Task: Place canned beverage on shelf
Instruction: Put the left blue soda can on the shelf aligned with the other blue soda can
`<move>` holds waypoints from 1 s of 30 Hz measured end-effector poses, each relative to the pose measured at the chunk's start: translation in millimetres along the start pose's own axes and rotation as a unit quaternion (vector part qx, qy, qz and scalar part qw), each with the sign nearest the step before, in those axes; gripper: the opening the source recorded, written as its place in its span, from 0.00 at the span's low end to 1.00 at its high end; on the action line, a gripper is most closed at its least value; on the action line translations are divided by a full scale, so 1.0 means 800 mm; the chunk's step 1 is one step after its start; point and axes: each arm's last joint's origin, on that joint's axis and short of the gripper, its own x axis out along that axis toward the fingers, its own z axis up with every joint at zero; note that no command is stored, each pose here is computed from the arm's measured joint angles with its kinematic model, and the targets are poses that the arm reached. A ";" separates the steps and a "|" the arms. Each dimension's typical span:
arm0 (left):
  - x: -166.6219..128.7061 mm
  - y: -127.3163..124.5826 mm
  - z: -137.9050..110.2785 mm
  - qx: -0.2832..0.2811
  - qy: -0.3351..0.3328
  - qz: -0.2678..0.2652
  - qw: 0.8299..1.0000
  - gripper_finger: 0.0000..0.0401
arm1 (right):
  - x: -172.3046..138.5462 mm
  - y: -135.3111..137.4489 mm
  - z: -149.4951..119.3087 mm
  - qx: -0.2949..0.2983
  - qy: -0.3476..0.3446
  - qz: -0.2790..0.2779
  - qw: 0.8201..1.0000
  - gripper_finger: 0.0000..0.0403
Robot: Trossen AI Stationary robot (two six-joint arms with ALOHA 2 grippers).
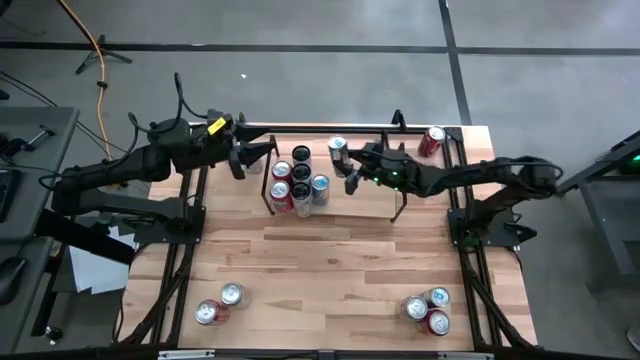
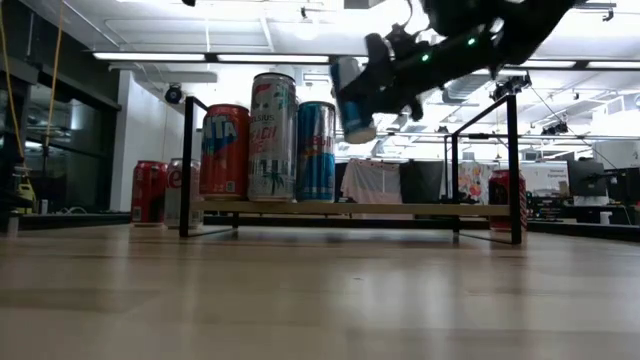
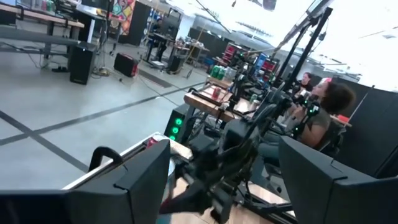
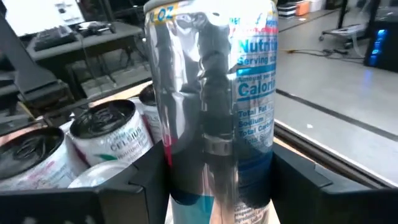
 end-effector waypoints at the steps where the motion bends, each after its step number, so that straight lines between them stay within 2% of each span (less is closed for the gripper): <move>1: 0.000 0.000 0.000 0.000 -0.001 0.000 1.000 0.62 | 0.007 0.000 -0.001 0.000 0.003 0.006 1.000 0.49; 8: 0.000 0.000 0.001 0.000 -0.003 0.000 1.000 0.62 | 0.028 -0.001 -0.017 -0.014 0.024 0.002 1.000 0.49; 24: 0.000 0.000 -0.001 0.001 0.003 0.002 1.000 0.62 | 0.025 -0.004 -0.028 -0.032 0.076 -0.009 0.997 0.52; 28: 0.005 0.002 -0.004 0.002 0.008 0.016 1.000 0.62 | 0.023 -0.003 -0.024 -0.036 0.073 0.007 0.997 0.52; 30: 0.015 0.003 -0.012 0.005 0.032 0.020 0.999 0.62 | 0.018 -0.001 -0.017 -0.040 0.067 0.020 0.997 0.52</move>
